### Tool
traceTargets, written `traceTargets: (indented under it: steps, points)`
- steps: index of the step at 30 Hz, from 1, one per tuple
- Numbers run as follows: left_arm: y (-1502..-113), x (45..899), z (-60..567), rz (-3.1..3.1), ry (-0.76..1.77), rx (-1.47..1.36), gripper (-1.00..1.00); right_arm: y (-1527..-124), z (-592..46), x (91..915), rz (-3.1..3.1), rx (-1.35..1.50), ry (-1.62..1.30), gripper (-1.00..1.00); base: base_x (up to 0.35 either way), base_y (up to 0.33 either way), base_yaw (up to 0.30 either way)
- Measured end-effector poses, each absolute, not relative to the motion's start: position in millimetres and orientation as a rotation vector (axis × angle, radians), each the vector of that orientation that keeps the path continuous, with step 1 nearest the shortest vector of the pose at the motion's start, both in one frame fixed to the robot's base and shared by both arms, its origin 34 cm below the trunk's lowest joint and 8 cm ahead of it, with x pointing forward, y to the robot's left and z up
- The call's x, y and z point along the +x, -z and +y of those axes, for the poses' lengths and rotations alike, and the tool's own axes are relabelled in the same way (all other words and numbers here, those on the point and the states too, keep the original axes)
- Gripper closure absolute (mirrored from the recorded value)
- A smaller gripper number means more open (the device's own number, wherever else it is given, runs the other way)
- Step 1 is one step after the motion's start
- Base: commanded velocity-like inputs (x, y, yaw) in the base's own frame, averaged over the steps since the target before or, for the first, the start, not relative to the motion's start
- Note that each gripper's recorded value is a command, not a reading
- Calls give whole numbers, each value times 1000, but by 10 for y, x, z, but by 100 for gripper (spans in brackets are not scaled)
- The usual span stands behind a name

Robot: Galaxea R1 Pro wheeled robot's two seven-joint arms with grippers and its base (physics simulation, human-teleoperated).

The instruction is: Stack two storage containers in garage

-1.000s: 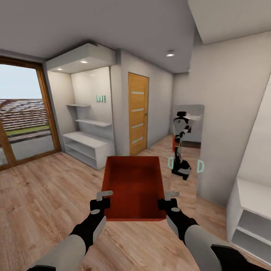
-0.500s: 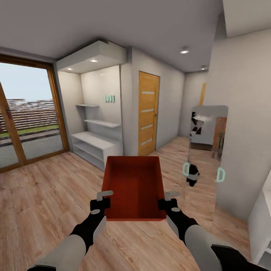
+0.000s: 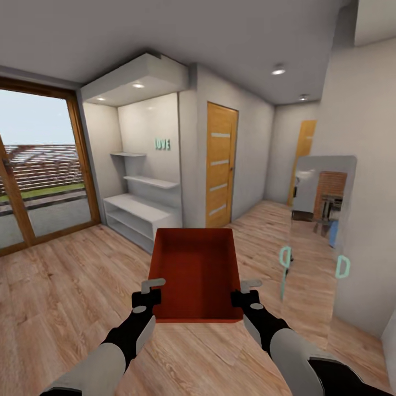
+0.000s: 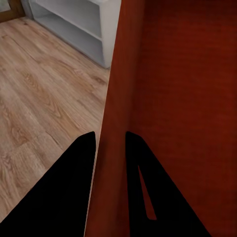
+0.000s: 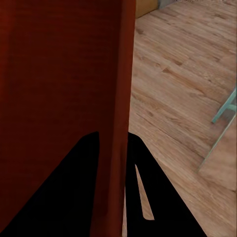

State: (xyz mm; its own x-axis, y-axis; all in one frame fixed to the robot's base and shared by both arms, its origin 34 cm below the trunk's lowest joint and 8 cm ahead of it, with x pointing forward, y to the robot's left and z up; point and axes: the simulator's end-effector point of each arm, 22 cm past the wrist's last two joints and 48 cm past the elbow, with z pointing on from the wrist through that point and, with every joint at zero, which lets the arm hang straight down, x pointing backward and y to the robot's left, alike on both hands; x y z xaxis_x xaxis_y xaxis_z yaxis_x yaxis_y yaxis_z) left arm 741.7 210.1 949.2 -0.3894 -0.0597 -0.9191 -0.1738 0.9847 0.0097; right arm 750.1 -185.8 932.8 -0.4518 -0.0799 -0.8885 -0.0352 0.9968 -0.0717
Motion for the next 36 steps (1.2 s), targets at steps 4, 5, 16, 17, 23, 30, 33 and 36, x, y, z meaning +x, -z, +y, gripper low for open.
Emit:
traceTargets:
  steps: [4,5,16,17,23,30,33,36]
  points:
    - [-9493,7418,2104,1970,-123,-166,100,-9331,-1855,7502,2039,-80,52,100,322,47,0]
    - [-9493,7418,2107,1969,-123,-166,100,-9331,-1852,7502,2038,-81,53,100,322,9,0]
    - [-9495,7420,2107,1969,-123,-165,100,-9332,-1852,7502,2038,-80,53,100,322,1,0]
    - [-9494,7420,2107,1969,-123,-165,100,-9332,-1852,7502,2038,-80,53,100,322,0,-8]
    - [-9494,7420,2106,1970,-122,-165,100,-9330,-1852,7501,2039,-80,53,100,322,69,-208]
    - [-9492,7420,2105,1972,-123,-164,100,-9317,-1853,7494,2042,-76,50,100,307,203,-276]
    - [-9494,7424,2104,1976,-126,-154,100,-9302,-1854,7484,2046,-69,47,100,303,215,-277]
    - [-9495,7425,2103,1978,-127,-151,100,-9297,-1854,7481,2047,-67,46,100,302,216,-277]
